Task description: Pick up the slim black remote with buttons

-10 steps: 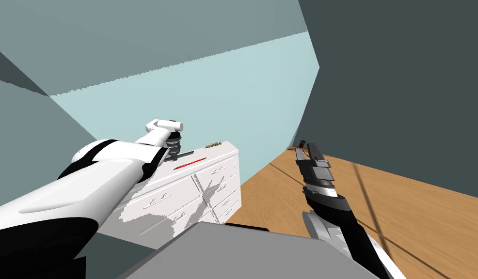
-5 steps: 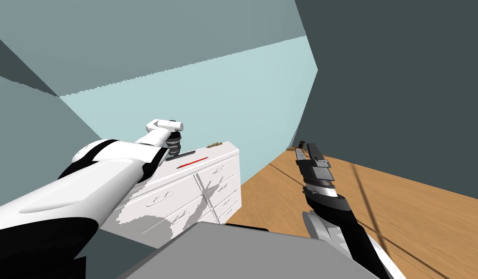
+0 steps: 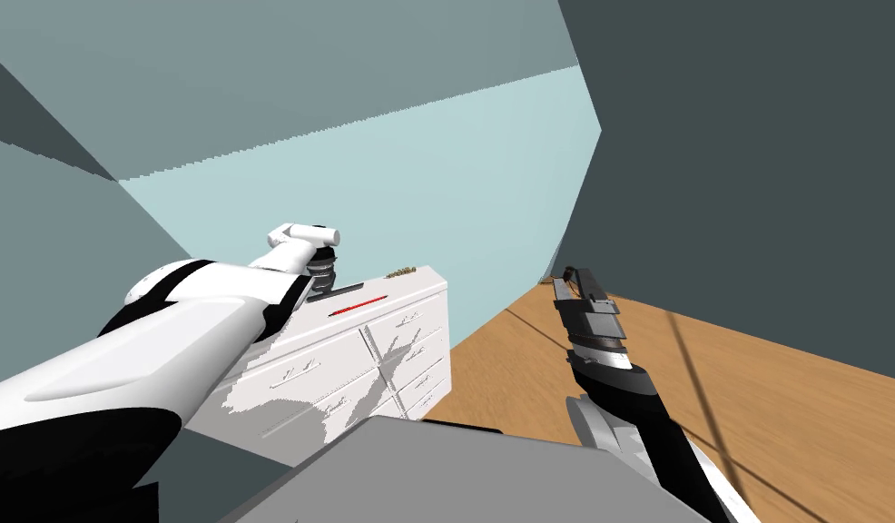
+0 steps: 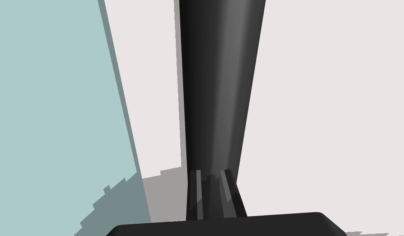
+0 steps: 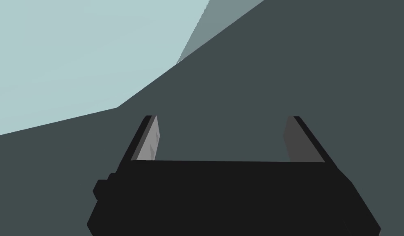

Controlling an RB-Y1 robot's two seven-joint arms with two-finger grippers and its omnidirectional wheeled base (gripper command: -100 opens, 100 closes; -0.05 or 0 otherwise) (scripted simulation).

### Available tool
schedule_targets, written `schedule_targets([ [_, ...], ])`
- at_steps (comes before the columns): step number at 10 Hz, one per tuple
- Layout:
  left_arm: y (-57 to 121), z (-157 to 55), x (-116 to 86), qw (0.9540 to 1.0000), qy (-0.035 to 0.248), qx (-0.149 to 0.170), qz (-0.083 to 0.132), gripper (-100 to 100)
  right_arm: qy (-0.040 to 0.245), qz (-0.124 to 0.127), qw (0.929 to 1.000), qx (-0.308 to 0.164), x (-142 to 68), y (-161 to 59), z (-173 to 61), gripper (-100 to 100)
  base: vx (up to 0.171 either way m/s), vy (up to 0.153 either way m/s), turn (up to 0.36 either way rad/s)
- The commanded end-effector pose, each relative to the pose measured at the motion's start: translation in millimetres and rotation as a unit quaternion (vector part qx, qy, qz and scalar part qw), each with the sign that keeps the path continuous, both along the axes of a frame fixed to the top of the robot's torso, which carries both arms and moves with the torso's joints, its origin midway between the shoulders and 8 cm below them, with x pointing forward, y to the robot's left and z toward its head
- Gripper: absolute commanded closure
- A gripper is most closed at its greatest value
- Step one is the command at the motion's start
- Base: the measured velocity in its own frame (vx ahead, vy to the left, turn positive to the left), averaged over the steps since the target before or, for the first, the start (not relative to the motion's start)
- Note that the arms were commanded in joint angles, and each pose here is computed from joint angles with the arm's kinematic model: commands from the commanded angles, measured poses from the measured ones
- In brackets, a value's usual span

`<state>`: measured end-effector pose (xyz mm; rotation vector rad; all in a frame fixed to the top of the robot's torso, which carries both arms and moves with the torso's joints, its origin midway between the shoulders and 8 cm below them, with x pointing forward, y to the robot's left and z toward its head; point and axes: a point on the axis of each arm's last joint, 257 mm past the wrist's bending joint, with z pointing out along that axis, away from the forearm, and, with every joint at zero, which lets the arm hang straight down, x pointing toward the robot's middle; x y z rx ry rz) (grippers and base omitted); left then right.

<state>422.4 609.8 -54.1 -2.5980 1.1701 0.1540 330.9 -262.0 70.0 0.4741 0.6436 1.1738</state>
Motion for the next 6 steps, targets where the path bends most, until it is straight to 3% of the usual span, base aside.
schedule_targets([
  [1,9.9,4,-9,1.0000,0.000,-0.001,-0.007,100,0.000,0.000,1.0000,0.000,0,0,0,0,0.089,-0.069,0.061],
  [3,9.9,4,-9,1.0000,0.000,-0.001,-0.007,100,0.000,0.000,1.0000,0.000,0,0,0,0,0.066,-0.059,0.036],
  [6,30.7,13,-28,0.9998,0.001,-0.001,-0.021,100,0.000,0.000,1.0000,0.000,0,0,0,0,0.088,-0.095,0.089],
])
